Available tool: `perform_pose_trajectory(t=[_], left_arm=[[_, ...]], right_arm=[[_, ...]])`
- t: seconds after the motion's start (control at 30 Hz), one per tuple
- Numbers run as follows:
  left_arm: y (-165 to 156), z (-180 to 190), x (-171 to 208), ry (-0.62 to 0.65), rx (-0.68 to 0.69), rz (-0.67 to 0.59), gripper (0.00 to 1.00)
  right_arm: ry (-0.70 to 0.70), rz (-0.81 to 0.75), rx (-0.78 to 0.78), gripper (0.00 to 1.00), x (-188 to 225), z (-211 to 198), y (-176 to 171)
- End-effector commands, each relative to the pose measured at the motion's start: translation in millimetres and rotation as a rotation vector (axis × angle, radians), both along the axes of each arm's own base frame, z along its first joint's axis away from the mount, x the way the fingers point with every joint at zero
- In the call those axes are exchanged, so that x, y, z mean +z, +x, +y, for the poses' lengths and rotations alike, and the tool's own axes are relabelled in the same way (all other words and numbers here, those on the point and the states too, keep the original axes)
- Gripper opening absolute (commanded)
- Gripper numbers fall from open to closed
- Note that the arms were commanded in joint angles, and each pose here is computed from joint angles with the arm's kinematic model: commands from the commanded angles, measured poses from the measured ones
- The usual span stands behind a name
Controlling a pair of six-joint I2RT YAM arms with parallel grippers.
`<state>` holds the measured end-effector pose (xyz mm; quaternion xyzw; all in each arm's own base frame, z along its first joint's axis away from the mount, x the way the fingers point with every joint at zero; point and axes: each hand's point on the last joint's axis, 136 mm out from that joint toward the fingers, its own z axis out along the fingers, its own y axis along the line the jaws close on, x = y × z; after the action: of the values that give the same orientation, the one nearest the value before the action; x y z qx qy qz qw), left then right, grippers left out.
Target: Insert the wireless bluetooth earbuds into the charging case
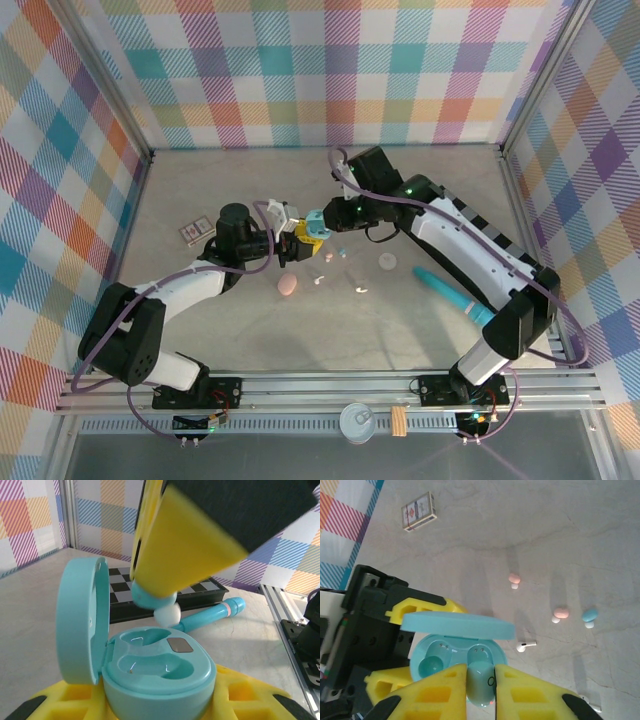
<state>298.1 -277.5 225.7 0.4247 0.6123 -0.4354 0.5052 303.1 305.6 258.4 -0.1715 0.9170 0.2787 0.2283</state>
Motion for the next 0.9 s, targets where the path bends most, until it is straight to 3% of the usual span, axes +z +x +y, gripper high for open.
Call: perform_pose_trajectory(t=[0.0, 0.4, 0.87], left_arm=[[-4, 2, 23, -0.028, -0.008, -0.08, 0.32], [-7, 3, 31, -0.037, -0.009, -0.093, 0.32], [-5, 3, 33, -0.049, -0.004, -0.096, 0.31]], right_arm=[[0.025, -0.017, 0.036, 0.18, 8, 10, -1], [0.008, -0.008, 0.043, 0.18, -2, 10, -1], [0.044, -0.003, 0.097, 0.31, 4, 15, -9]])
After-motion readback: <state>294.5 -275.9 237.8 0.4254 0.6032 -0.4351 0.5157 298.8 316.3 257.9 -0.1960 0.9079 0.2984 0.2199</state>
